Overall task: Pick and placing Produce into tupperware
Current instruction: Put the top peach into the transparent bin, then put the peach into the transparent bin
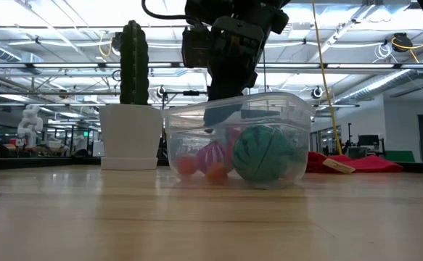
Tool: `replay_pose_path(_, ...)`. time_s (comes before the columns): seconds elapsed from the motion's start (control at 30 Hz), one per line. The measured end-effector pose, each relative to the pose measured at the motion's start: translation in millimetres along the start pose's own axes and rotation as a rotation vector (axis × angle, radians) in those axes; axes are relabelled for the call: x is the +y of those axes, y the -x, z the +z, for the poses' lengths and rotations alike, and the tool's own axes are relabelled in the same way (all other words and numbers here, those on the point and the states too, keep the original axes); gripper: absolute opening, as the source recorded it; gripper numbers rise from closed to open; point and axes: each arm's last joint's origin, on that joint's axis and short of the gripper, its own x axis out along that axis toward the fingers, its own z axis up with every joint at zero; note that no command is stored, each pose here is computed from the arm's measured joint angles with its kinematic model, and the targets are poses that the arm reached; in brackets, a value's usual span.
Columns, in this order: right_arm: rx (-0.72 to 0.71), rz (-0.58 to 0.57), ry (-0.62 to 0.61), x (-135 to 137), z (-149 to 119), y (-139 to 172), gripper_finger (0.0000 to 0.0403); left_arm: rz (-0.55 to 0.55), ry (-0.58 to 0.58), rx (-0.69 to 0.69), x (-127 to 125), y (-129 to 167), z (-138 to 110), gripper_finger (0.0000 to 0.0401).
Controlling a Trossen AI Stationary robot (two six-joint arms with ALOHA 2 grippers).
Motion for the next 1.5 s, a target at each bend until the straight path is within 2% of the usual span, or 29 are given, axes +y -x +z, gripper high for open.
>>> replay_pose_path(0.17,-0.09,0.014,0.03,9.8,4.8,37.0,0.0167,0.0,-0.001,0.0,0.0,0.0,0.0,0.0292)
replay_pose_path(0.3,-0.193,0.04,0.054,28.6,2.9,85.8,0.0166,0.0,-0.012,0.0,0.0,0.0,-0.1,0.0292)
replay_pose_path(0.4,-0.251,0.081,0.06,52.4,-8.3,127.1,0.0165,0.0,-0.018,0.0,0.0,0.0,-0.1,0.0292)
replay_pose_path(0.5,-0.228,0.127,0.045,77.4,-29.4,157.2,0.0165,0.0,-0.018,0.0,0.0,0.0,-0.1,0.0292)
replay_pose_path(0.6,-0.104,0.153,-0.001,102.0,-56.9,170.2,0.0165,0.0,-0.018,0.0,0.0,0.0,-0.1,0.0292)
replay_pose_path(0.73,0.129,0.12,-0.125,129.7,-91.6,168.3,0.0165,0.001,-0.014,-0.001,-0.5,-0.3,1.2,0.0292)
replay_pose_path(0.83,0.228,0.062,-0.167,146.0,-106.9,160.2,0.0165,0.004,-0.018,-0.001,-1.6,-1.1,4.2,0.0292)
replay_pose_path(1.03,0.247,0.086,-0.197,173.3,-113.6,142.5,0.0165,0.011,-0.04,-0.004,-4.3,-3.1,12.1,0.0292)
replay_pose_path(1.17,0.247,0.098,-0.172,184.5,-116.6,134.6,0.0165,0.013,-0.054,-0.004,-5.0,-3.7,14.5,0.0292)
replay_pose_path(1.33,0.253,0.037,-0.151,192.5,-121.6,121.7,0.0165,0.013,-0.055,-0.004,-4.9,-3.6,14.1,0.0292)
replay_pose_path(1.5,0.314,0.01,-0.092,200.9,-125.8,97.3,0.0195,0.012,-0.071,-0.003,-4.8,-3.5,13.5,0.0292)
